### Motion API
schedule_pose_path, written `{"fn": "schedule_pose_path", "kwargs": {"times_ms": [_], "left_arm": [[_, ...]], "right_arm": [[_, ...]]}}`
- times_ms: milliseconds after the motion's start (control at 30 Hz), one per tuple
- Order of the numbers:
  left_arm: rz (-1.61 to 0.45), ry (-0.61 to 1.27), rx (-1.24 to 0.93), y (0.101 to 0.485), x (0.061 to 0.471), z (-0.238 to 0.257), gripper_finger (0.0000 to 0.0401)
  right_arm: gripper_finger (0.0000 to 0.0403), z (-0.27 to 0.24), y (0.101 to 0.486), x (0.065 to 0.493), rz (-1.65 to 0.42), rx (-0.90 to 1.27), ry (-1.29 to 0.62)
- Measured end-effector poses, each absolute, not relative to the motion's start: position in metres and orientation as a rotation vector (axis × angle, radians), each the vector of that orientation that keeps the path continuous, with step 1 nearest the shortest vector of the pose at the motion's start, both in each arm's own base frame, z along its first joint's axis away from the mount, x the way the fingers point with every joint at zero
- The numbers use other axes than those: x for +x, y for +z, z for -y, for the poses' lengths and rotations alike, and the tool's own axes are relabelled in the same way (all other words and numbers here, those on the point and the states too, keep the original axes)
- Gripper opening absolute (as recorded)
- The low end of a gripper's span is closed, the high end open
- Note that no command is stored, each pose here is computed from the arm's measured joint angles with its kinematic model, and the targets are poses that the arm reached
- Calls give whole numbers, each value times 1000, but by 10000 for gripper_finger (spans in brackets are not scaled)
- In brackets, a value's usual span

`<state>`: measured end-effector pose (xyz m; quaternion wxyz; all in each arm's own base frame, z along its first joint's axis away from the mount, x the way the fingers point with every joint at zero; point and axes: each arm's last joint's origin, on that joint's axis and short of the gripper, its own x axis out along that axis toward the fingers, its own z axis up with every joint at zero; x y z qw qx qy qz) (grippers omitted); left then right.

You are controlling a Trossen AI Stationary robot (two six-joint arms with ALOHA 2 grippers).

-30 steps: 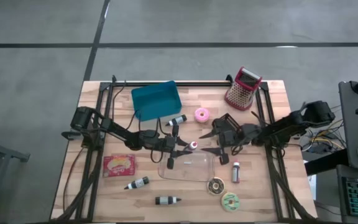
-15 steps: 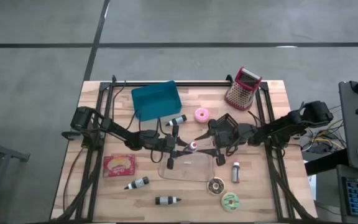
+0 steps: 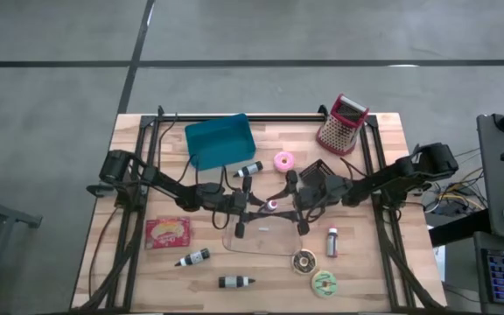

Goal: Pick & Place Food Item
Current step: Put the left pink food coloring bottle into the transparent bin

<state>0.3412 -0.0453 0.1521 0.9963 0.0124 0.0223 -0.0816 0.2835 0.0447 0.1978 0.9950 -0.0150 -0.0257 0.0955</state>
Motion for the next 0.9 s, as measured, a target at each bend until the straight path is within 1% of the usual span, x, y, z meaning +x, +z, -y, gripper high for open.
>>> {"fn": "schedule_pose_path", "kwargs": {"times_ms": [200,900], "left_arm": [[-49,-167,29,152,341,45,113],[-71,-194,36,151,340,46,113]], "right_arm": [[109,-44,198,282,52,-32,200],[107,-45,195,282,26,-63,224]]}}
